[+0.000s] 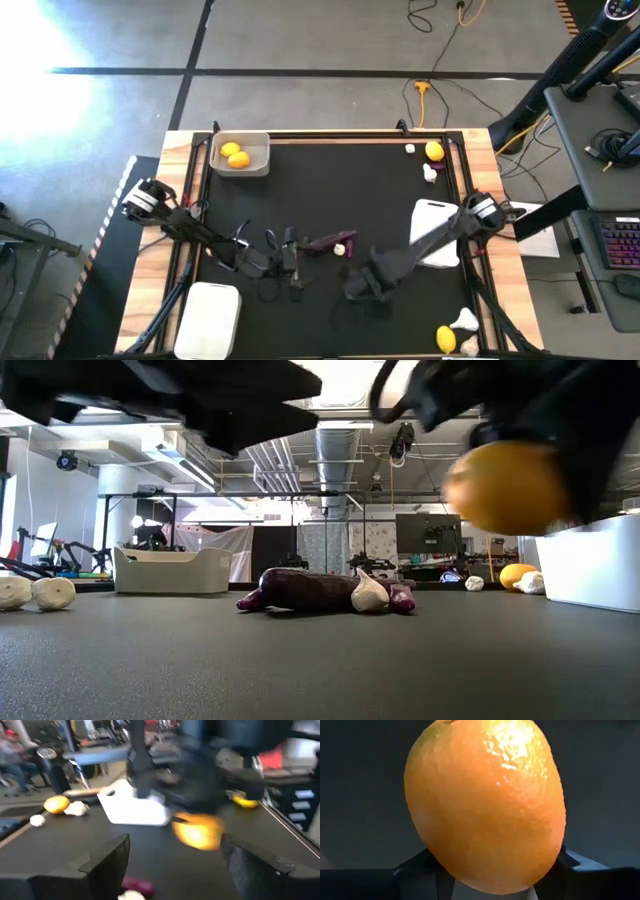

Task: Sort produce into baskets
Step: Move the middle right lemon to the center of the table

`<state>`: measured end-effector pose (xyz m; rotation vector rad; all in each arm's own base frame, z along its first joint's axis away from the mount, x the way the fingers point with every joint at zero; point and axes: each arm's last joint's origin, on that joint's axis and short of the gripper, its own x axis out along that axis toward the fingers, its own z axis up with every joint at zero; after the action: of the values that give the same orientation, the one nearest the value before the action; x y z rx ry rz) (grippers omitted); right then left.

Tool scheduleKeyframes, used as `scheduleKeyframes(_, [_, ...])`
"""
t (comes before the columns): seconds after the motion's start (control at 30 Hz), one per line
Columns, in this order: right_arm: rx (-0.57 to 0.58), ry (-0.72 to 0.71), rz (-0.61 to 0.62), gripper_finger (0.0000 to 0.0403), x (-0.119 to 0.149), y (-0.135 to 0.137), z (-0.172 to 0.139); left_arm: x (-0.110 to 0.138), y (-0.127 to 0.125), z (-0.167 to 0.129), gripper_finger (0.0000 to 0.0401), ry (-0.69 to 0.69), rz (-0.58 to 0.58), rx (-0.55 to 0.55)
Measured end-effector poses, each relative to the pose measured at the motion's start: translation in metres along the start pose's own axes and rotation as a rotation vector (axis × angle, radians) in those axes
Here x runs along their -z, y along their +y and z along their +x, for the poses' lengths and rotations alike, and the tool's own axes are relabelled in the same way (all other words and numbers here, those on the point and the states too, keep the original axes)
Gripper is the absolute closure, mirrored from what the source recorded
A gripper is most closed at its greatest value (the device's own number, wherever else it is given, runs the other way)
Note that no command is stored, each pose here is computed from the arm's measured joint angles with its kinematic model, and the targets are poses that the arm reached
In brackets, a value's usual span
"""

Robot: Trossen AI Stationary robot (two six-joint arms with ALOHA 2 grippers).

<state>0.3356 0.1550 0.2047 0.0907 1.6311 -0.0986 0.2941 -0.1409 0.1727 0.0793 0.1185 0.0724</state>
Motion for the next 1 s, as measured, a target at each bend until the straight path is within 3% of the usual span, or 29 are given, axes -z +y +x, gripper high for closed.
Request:
scheduleKeyframes(0.3, [0.260, -0.071, -0.041, 0.0210, -0.042, -0.100, 0.000, 0.006, -0.006, -0.006, 0.0107, 0.070, 0.036, 0.028])
scheduleKeyframes(0.53, [0.166, -0.196, 0.097, 0.0206, -0.076, -0.162, 0.016, 0.009, -0.006, -0.006, 0.0107, 0.093, 0.053, 0.023])
scheduleKeyframes(0.73, [0.150, -0.238, 0.076, 0.0205, -0.089, -0.178, 0.029, 0.009, -0.005, -0.006, 0.0107, 0.096, 0.058, -0.023])
scheduleKeyframes(1.0, [0.139, -0.233, 0.070, 0.0204, -0.088, -0.176, 0.030, 0.006, -0.005, -0.006, 0.0107, 0.076, 0.058, -0.035])
